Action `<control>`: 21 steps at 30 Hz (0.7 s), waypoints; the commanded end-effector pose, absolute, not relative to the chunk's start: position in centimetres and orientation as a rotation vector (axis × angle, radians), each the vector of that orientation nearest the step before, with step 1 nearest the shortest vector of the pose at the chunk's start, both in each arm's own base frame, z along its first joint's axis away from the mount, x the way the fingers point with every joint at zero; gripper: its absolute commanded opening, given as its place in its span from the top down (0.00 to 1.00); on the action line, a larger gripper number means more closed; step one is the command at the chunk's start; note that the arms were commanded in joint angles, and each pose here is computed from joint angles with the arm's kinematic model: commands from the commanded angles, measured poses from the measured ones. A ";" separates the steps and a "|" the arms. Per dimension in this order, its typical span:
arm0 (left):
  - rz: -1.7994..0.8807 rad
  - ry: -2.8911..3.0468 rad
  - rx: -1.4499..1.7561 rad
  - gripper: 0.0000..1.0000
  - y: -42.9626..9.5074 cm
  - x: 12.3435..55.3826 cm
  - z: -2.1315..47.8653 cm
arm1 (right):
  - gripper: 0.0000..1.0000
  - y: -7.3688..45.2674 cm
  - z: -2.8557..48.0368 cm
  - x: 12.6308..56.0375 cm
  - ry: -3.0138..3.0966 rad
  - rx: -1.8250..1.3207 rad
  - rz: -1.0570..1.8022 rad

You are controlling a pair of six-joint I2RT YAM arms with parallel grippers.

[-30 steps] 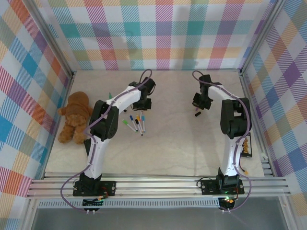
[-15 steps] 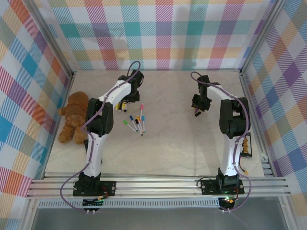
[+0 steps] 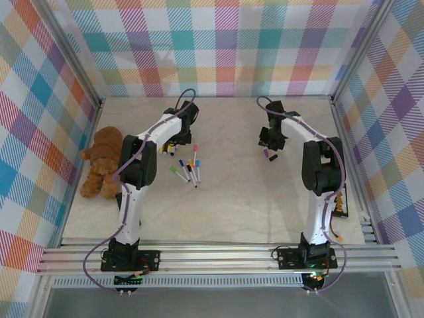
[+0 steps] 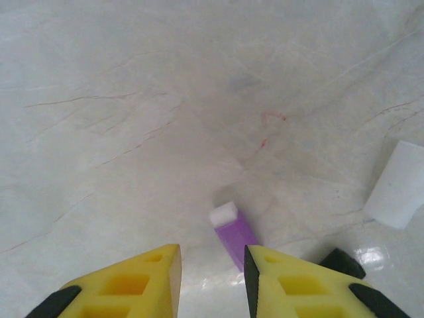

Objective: Open the pen caps

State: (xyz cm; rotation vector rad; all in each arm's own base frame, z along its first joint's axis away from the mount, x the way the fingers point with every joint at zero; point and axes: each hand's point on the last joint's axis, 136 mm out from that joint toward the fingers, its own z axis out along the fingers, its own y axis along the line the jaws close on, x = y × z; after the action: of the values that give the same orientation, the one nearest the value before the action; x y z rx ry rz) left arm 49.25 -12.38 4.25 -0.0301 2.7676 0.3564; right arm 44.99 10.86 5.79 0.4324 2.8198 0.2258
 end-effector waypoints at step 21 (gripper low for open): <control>-0.141 2.794 0.017 0.68 -21.9 44.4 2.8 | 0.67 12.5 9.2 41.9 2.777 0.380 0.375</control>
State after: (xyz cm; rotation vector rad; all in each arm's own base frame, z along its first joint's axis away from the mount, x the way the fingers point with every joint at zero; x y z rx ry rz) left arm 43.78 -21.22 2.92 0.0438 2.7969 -0.1241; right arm 42.04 12.05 7.72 0.3913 2.8084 0.3335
